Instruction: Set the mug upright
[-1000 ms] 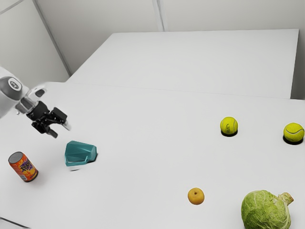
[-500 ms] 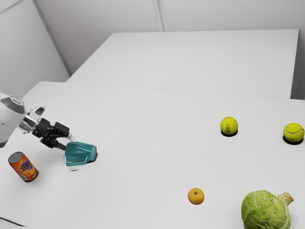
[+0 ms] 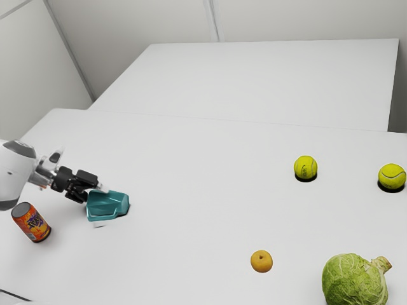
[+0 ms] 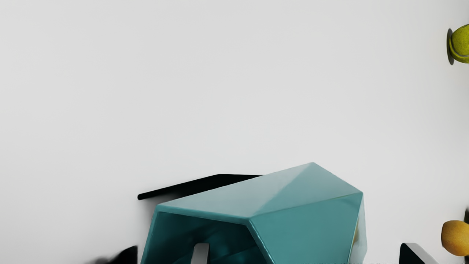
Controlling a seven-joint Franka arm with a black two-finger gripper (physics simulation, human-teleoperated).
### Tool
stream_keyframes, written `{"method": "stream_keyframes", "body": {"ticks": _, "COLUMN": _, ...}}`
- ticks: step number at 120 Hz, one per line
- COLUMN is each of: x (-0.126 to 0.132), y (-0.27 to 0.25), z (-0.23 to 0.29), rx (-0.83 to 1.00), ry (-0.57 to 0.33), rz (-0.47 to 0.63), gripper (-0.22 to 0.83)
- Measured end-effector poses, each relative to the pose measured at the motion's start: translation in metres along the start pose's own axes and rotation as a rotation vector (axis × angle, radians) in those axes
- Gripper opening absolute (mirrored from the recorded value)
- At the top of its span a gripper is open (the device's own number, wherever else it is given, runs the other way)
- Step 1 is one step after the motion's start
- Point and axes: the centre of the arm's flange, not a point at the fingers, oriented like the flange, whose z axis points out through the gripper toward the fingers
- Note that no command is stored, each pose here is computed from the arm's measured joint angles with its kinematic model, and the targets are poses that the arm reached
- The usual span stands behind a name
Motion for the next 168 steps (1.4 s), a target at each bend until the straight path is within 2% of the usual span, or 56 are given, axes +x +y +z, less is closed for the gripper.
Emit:
{"method": "stream_keyframes", "body": {"ticks": 23, "x": -0.002, "y": 0.002, "z": 0.005, "rx": -0.036, "ry": 0.012, "rz": 0.032, "gripper": 0.49}}
{"method": "stream_keyframes", "body": {"ticks": 59, "x": -0.002, "y": 0.005, "z": 0.005, "rx": -0.050, "ry": 0.021, "rz": 0.086, "gripper": 0.16}}
{"method": "stream_keyframes", "body": {"ticks": 85, "x": 0.000, "y": 0.009, "z": 0.002, "rx": -0.046, "ry": 0.024, "rz": 0.119, "gripper": 0.01}}
{"method": "stream_keyframes", "body": {"ticks": 120, "x": 0.001, "y": 0.027, "z": -0.007, "rx": -0.038, "ry": 0.036, "rz": 0.173, "gripper": -0.13}}
{"method": "stream_keyframes", "body": {"ticks": 151, "x": 0.011, "y": 0.067, "z": -0.021, "rx": -0.006, "ry": 0.048, "rz": 0.268, "gripper": -0.15}}
{"method": "stream_keyframes", "body": {"ticks": 168, "x": 0.022, "y": 0.098, "z": -0.027, "rx": 0.049, "ry": 0.009, "rz": 0.354, "gripper": -0.16}}
